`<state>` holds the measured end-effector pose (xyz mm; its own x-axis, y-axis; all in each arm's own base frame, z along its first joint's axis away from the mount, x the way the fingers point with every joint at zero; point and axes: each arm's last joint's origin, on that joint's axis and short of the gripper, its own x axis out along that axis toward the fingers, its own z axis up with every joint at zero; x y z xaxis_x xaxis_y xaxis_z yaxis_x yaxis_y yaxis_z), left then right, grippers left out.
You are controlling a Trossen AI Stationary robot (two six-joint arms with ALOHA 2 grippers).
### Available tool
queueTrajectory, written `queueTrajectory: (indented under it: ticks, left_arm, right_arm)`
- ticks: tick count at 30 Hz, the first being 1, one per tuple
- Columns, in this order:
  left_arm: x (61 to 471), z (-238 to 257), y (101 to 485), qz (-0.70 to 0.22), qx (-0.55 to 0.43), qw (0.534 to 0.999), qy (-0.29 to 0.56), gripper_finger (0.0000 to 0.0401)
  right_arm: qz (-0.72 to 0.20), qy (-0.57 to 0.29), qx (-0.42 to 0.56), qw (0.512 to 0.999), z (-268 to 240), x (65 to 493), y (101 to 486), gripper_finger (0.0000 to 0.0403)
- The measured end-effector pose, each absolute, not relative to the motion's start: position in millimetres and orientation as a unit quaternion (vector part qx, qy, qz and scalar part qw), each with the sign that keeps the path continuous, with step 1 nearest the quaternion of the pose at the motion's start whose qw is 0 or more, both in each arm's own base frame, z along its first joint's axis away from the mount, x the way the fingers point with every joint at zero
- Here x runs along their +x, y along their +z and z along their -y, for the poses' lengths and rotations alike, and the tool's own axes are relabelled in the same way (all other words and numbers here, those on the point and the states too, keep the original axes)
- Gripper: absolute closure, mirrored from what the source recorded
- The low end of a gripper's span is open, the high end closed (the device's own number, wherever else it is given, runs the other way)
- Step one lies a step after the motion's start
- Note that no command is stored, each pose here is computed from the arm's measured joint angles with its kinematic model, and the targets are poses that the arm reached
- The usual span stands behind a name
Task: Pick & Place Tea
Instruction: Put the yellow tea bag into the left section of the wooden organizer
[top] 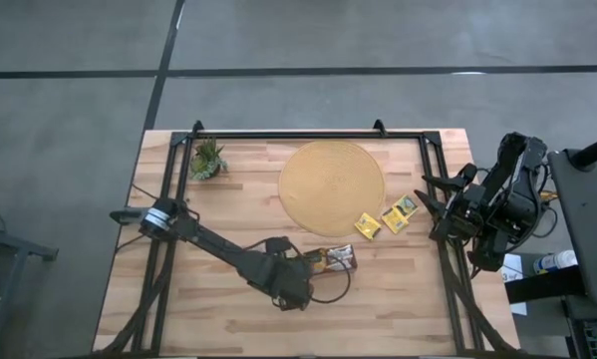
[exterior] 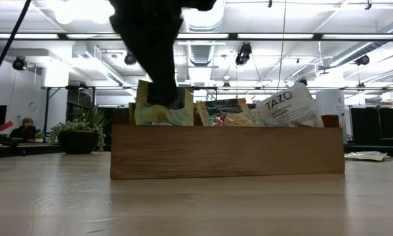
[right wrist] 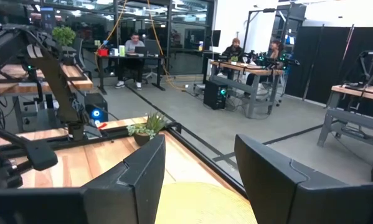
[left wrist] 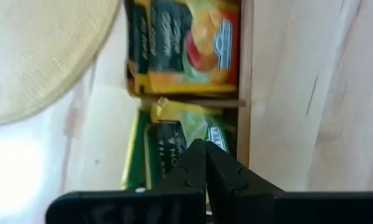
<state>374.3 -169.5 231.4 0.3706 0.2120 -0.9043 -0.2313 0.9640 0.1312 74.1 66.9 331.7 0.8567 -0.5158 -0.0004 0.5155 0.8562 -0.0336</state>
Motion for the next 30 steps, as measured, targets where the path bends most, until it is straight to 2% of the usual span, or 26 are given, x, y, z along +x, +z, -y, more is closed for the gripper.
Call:
queueTrajectory:
  ticks: [16, 25, 30]
  left_arm:
    - [366.0, 173.2, 247.4, -0.514, 0.014, 0.845, 0.146, 0.0401]
    - [341.2, 181.2, 285.1, -0.434, 0.096, 0.880, 0.169, 0.0401]
    - [327.8, 186.0, 301.3, -0.374, 0.180, 0.886, 0.208, 0.0401]
  right_arm:
    - [-0.002, -0.268, -0.008, 0.963, -66.6, 73.9, 338.7, 0.0211]
    - [-0.002, -0.268, -0.008, 0.963, -68.4, 75.0, 337.9, 0.0211]
    - [-0.001, -0.268, -0.002, 0.964, -69.4, 75.5, 338.1, 0.0211]
